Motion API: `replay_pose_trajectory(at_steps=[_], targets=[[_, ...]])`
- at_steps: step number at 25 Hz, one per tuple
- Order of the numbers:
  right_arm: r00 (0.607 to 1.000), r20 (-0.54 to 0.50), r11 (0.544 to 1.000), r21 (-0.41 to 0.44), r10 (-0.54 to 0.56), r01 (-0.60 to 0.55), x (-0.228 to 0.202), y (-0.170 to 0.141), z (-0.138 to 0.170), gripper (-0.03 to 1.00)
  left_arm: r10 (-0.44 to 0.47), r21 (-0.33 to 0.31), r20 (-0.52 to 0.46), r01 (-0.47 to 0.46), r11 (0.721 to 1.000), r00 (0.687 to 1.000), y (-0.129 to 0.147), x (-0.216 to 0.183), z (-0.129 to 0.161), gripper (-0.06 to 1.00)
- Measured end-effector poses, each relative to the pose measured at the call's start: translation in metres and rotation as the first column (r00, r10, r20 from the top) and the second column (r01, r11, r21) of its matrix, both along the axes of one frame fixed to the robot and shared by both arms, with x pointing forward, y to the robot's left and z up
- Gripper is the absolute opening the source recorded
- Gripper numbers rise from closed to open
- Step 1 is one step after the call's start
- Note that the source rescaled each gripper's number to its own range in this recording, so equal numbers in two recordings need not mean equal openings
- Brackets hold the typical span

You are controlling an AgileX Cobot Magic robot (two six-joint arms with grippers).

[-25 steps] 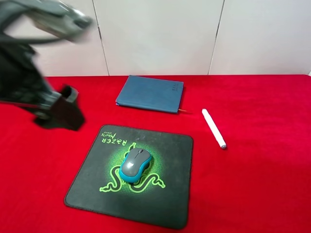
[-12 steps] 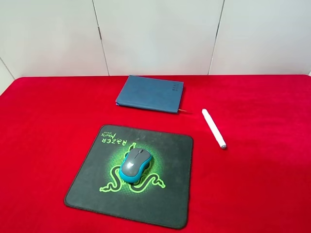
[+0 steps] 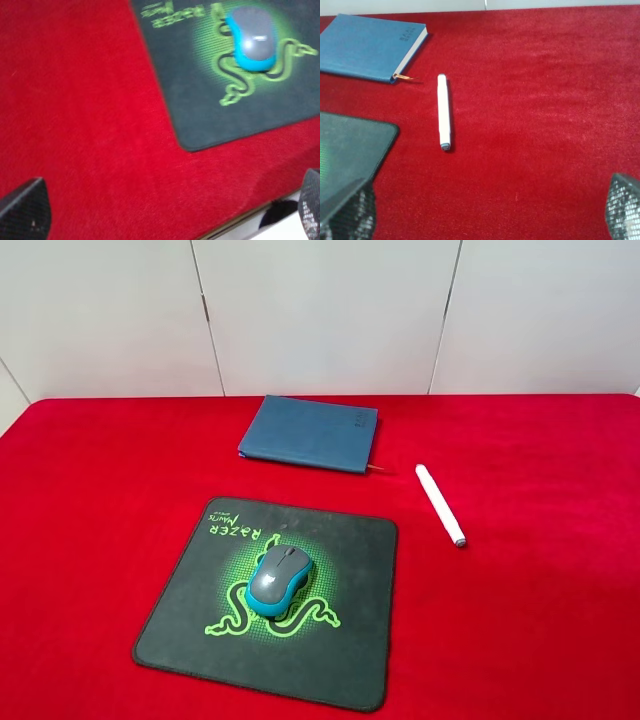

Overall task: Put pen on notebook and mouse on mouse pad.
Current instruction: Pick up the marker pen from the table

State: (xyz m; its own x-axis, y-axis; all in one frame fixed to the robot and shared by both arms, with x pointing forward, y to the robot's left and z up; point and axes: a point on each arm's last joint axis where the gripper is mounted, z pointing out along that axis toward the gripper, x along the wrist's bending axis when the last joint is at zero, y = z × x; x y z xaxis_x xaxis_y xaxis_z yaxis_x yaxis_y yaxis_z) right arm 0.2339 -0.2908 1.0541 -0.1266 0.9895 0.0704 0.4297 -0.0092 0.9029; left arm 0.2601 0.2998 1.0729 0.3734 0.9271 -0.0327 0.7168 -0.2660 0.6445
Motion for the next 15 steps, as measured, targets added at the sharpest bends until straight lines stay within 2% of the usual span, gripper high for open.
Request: replay_pose_trajectory(at_steps=[5,9,11,15], targets=[[1.0,0.0,1.0,0.0,0.0,0.0,0.0,0.0,0.0,1.0,0.197,-0.014,0.055,-0.196,0.98,0.979,0.005,-0.002,-0.019,1.0],[1.0,0.0,1.0,0.0,0.0,0.0,0.0,0.0,0.0,1.0,0.239,0.014,0.09,-0.241,0.97,0.967,0.005,-0.005,-0.031,1.0],[1.0,0.0,1.0,0.0,0.0,0.0,0.0,0.0,0.0,1.0,0.258,0.003,0.102,-0.259,0.966,0.961,0.003,-0.009,-0.034,1.0],[1.0,0.0,1.0,0.0,0.0,0.0,0.0,0.0,0.0,1.0,0.307,-0.028,0.19,-0.307,0.951,0.933,0.004,-0.022,-0.033,1.0]])
